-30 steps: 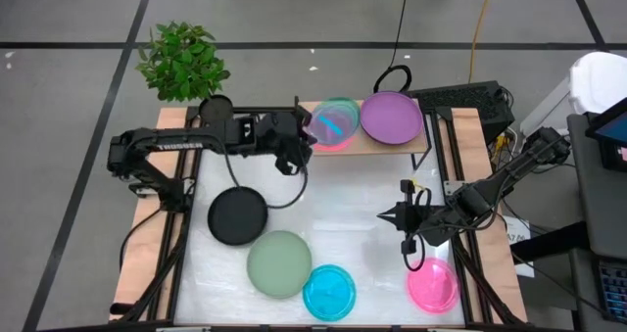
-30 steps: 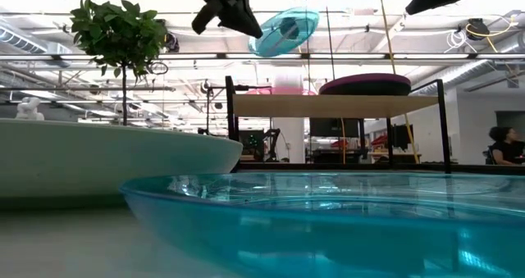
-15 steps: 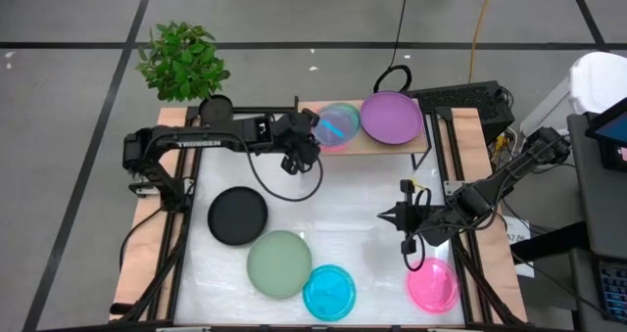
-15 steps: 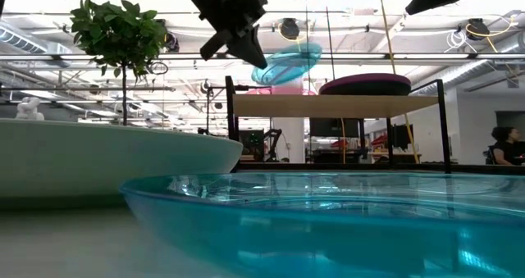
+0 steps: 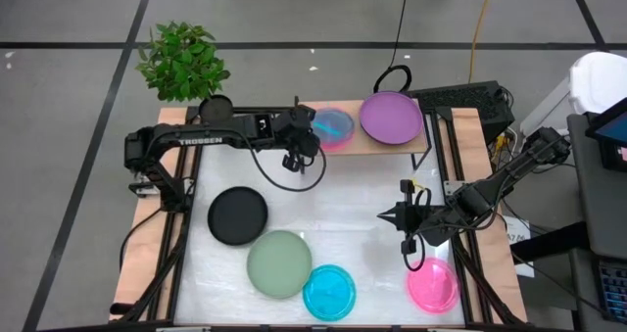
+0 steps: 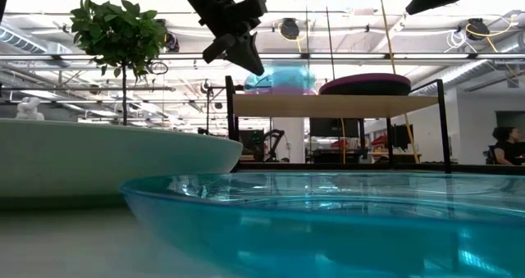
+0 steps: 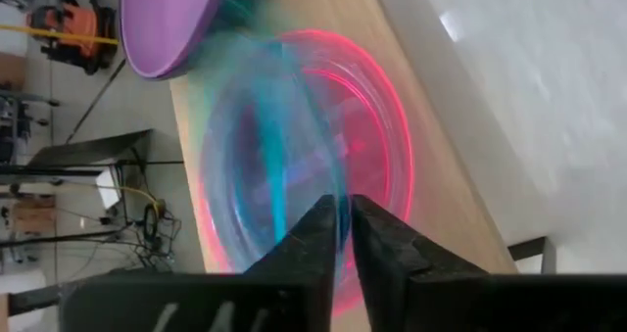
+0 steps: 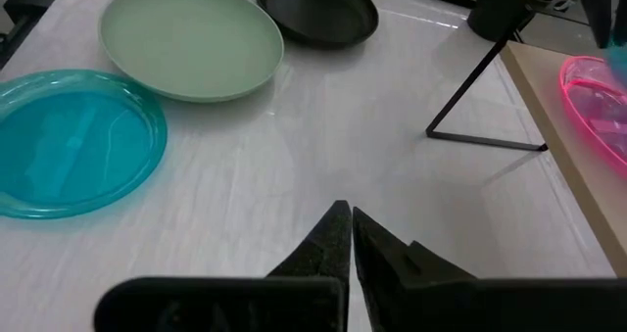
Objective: Place and stack plates onto a shelf
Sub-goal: Stack the top blue plate on top of the pink plate on the shelf, then stack the light green plate on top of the violet plate on the shelf
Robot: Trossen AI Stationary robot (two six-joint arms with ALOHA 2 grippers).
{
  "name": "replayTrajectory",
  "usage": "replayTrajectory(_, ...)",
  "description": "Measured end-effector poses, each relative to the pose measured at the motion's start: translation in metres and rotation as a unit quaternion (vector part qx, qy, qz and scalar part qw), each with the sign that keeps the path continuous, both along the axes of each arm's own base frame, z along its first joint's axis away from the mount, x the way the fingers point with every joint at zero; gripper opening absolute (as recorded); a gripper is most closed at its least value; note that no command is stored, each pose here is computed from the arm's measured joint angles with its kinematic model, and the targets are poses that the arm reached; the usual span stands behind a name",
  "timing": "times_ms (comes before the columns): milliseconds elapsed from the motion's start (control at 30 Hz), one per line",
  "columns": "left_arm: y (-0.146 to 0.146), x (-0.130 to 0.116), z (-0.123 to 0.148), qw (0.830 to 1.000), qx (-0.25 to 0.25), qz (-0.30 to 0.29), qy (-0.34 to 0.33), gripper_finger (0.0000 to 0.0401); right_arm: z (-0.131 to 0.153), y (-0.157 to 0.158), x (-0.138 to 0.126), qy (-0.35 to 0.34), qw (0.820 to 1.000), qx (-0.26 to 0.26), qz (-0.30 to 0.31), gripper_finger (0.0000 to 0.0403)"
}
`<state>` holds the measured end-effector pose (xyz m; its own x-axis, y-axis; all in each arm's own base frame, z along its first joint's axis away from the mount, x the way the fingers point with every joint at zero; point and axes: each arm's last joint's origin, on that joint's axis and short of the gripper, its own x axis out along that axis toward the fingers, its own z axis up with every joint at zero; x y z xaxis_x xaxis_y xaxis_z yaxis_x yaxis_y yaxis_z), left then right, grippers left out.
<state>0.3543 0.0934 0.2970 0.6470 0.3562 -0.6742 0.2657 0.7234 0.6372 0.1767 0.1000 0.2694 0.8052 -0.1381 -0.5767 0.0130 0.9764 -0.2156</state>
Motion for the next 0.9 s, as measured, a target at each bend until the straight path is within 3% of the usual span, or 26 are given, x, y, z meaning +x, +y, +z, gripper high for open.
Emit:
replayTrajectory(167, 0.0000, 0.0000, 0.0001, 1.000, -0.003, 0.004, -0.002, 0.0076, 0.0000, 0.0000, 0.0000, 0.000, 1.000, 0.000, 0.000, 0.0000)
replayTrajectory(467, -0.0083, 0.0002, 0.0025, 0.998, -0.040, 0.036, -0.025, 0.0083, 0.0000, 0.0000, 0.0000, 0.000, 1.000, 0.000, 0.000, 0.0000)
replayTrajectory(900, -0.0065, -0.0070, 0.0030, 0.984, -0.144, 0.092, -0.042, 0.0084, 0.0000, 0.0001, 0.0000, 0.000, 1.000, 0.002, -0.001, 0.0000)
